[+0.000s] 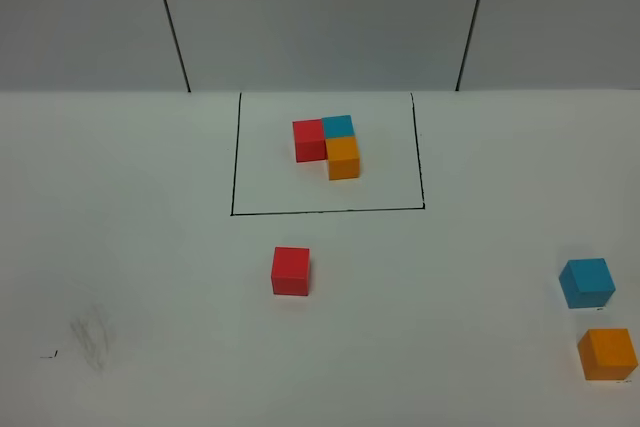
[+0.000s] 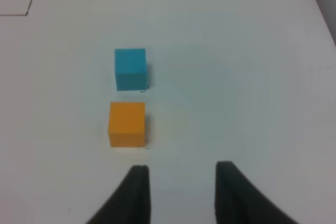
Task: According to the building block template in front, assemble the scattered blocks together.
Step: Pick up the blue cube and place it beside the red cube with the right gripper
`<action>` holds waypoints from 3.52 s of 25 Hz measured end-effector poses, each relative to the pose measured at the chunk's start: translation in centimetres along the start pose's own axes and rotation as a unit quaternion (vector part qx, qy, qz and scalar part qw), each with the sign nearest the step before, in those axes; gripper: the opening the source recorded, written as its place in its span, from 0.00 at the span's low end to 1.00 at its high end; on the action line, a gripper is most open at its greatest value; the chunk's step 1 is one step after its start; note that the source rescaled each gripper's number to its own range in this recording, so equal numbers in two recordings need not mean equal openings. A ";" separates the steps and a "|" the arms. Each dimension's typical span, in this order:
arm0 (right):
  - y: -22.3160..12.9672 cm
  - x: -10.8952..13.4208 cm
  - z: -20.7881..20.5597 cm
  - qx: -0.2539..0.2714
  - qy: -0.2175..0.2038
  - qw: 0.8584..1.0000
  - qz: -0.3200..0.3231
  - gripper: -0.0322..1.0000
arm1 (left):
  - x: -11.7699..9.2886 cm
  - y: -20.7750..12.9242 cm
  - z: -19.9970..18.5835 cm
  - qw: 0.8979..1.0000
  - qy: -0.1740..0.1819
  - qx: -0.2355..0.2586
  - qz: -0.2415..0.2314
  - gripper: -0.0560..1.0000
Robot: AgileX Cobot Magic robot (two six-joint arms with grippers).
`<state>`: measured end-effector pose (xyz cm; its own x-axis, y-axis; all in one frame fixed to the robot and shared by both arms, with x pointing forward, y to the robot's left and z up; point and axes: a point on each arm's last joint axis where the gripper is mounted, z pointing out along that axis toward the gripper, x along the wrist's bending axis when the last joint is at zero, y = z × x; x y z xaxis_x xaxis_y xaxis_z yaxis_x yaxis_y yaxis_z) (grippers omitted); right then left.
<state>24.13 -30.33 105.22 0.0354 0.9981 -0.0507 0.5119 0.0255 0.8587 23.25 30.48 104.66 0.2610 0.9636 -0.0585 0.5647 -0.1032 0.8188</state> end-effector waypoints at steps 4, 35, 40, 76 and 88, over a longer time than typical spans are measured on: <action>0.0 0.0 0.0 0.000 0.000 1.000 0.000 0.03 | 0.0 -0.3 -0.3 1.000 0.010 -0.014 -0.007 1.00; 0.0 0.0 0.0 0.000 0.000 1.000 0.000 0.03 | -0.6 -0.4 -0.4 0.972 0.195 -0.029 -0.127 1.00; 0.0 0.0 0.0 0.000 0.000 1.000 0.000 0.03 | -0.6 -0.4 -0.4 0.972 0.195 -0.029 -0.127 1.00; 0.0 0.0 0.0 0.000 0.001 1.000 0.000 0.03 | -0.6 -0.4 -0.4 0.972 0.195 -0.029 -0.127 1.00; 0.0 0.0 0.0 0.000 -0.002 1.000 -0.001 0.62 | -0.6 -0.4 -0.4 0.972 0.195 -0.029 -0.127 1.00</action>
<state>24.13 -30.37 105.22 0.0379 0.9978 -0.0550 0.5120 0.0279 0.8585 22.60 30.04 104.60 -0.2054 0.9773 -0.0516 0.5233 0.1543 0.8381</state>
